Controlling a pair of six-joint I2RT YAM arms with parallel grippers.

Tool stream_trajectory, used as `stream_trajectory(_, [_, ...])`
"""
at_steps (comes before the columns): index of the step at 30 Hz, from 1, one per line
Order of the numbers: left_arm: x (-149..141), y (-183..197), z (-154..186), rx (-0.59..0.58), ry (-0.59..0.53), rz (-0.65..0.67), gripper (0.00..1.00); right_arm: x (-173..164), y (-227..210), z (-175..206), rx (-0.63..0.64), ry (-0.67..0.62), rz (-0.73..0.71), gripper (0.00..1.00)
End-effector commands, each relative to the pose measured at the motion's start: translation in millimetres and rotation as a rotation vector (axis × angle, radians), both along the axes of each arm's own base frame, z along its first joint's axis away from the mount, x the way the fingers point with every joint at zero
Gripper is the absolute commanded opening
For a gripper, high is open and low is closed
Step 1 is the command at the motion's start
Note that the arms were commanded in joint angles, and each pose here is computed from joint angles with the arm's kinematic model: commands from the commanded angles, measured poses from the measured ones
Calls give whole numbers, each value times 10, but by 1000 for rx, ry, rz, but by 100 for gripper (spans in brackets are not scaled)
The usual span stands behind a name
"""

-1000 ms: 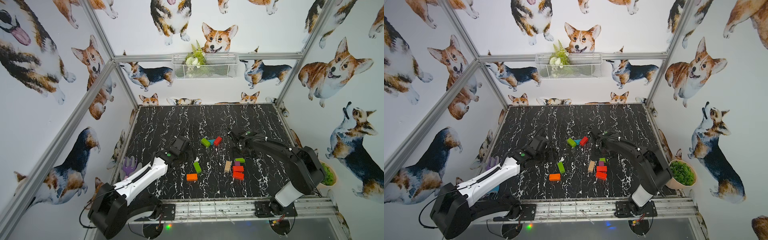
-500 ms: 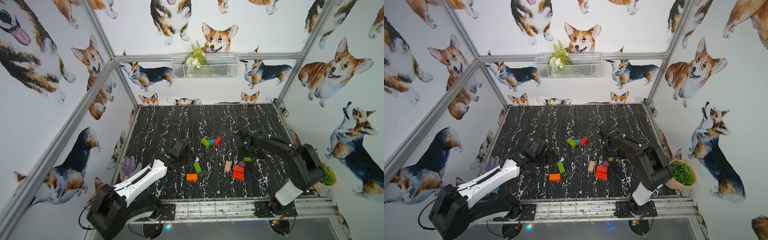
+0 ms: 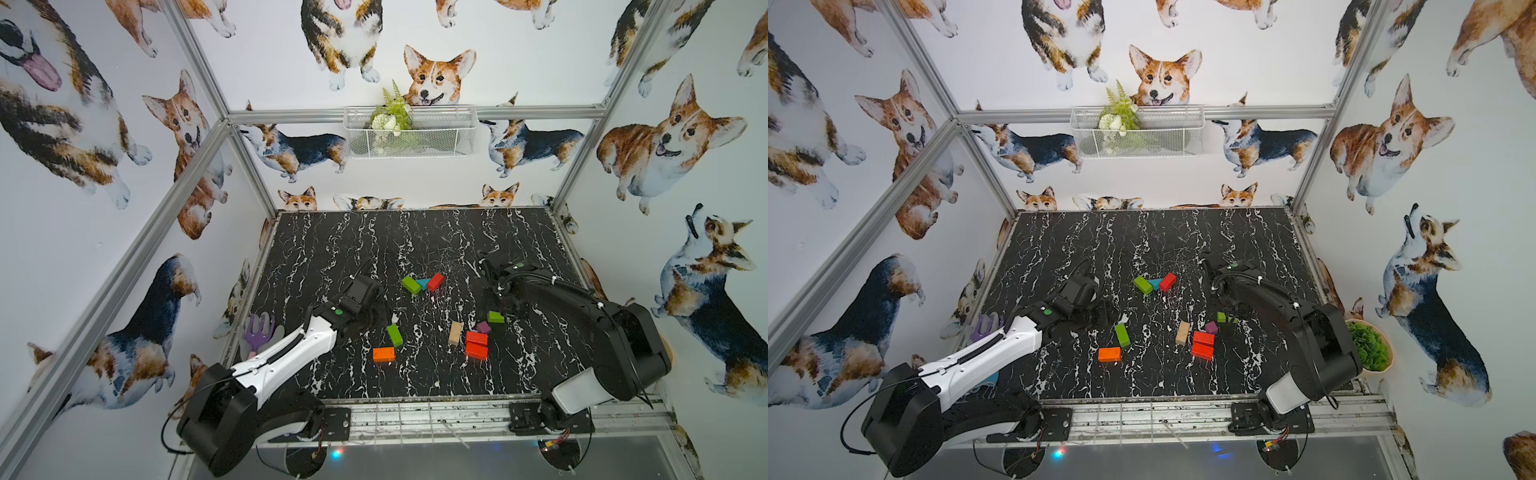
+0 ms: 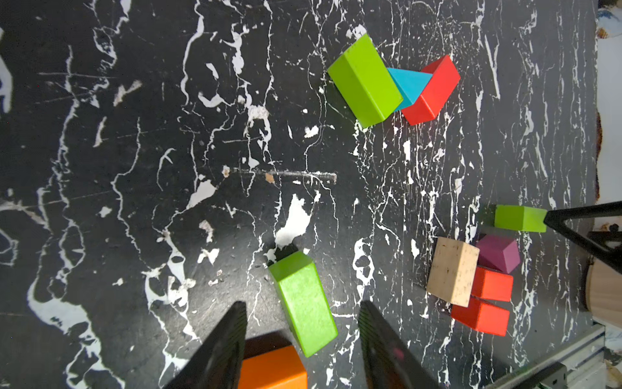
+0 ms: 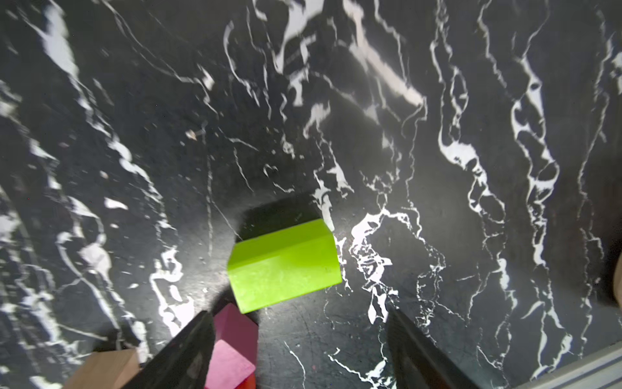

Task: Assemble a heart with building blocks
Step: Adjust the building block at the center of the board.

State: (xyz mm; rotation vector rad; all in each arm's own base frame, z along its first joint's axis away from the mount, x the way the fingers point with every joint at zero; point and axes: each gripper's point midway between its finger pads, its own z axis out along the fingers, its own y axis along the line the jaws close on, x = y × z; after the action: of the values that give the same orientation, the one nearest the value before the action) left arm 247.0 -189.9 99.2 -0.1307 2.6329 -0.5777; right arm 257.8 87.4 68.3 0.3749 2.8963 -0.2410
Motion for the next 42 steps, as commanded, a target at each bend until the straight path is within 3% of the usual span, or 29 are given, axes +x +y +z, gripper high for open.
stream_trajectory(1, [-29,19,-17,0,-1,-4,57,-158,-120,-12,-33,12,-3,73])
stream_trajectory(6, [-35,17,-16,-6,-1,-2,57,-308,-133,-97,-13,54,56,57])
stream_trajectory(15, [-4,-37,2,-19,6,-7,56,24,43,-347,-13,90,113,53])
stream_trajectory(17, [-2,-31,24,-16,2,-8,56,178,6,-281,-55,73,121,61])
stream_trajectory(18, [3,-30,43,-16,-2,-9,56,238,-22,-251,-69,71,119,72])
stream_trajectory(20, [9,-21,60,-9,-7,-9,56,331,-69,-220,-67,66,108,83])
stream_trajectory(23, [25,-28,70,-11,-11,-6,56,419,-155,-232,-58,69,90,89])
stream_trajectory(26, [29,-50,46,-16,0,-8,56,448,-141,-291,-2,84,91,89])
stream_trajectory(30, [30,-64,28,-19,6,-9,56,371,29,-351,99,109,122,77])
stream_trajectory(36, [33,-74,28,-23,5,-12,56,289,8,-447,97,138,119,62])
stream_trajectory(42, [45,-100,56,-31,5,-17,55,312,61,-416,121,134,113,38])
